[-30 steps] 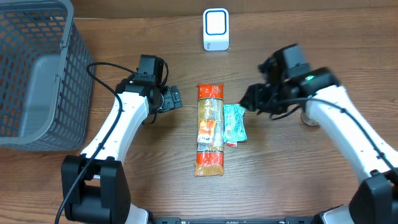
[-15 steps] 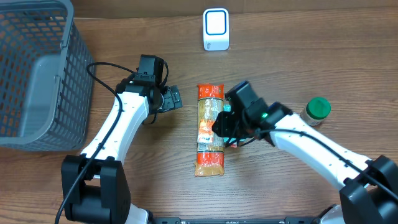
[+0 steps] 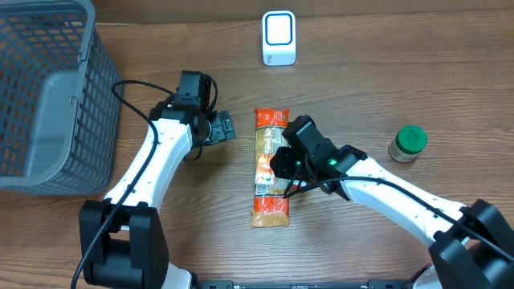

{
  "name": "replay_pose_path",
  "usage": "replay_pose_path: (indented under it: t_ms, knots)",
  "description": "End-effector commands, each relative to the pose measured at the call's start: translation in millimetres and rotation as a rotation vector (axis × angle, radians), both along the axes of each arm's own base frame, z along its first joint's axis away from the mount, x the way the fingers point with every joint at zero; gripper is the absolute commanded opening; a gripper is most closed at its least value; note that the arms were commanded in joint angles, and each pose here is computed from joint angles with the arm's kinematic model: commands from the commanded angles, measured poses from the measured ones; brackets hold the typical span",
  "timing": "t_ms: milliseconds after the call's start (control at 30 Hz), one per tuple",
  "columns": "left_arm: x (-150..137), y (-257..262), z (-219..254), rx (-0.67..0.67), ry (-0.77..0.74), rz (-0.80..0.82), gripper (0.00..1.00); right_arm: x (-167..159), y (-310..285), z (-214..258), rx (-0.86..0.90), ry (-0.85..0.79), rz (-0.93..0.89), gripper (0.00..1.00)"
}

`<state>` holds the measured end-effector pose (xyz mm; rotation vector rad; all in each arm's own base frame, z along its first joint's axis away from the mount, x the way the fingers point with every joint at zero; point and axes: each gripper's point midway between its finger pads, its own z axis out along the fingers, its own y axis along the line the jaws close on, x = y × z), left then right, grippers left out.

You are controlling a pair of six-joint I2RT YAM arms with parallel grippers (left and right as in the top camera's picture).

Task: Scan the item barcode
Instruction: 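Open the right gripper and move it left over the pasta pack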

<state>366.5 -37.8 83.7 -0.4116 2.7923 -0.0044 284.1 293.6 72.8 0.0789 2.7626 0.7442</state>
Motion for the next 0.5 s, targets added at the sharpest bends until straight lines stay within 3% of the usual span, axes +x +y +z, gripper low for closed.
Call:
replay_pose_path:
  t_ms: [0,133,467]
  knots:
    - [3.0,-1.2,7.3,-0.006,-0.022,0.002,1.00,-5.6,-2.0,-25.9,-0.032,0.051,-0.034,0.35]
    - [3.0,-1.2,7.3,-0.006,-0.022,0.002,1.00,-7.0,-2.6,-34.9,-0.047,0.068,-0.032,0.29]
    - [3.0,-1.2,7.3,-0.006,-0.022,0.002,1.00,-9.0,4.5,-31.7,-0.010,0.077,-0.012,0.28]
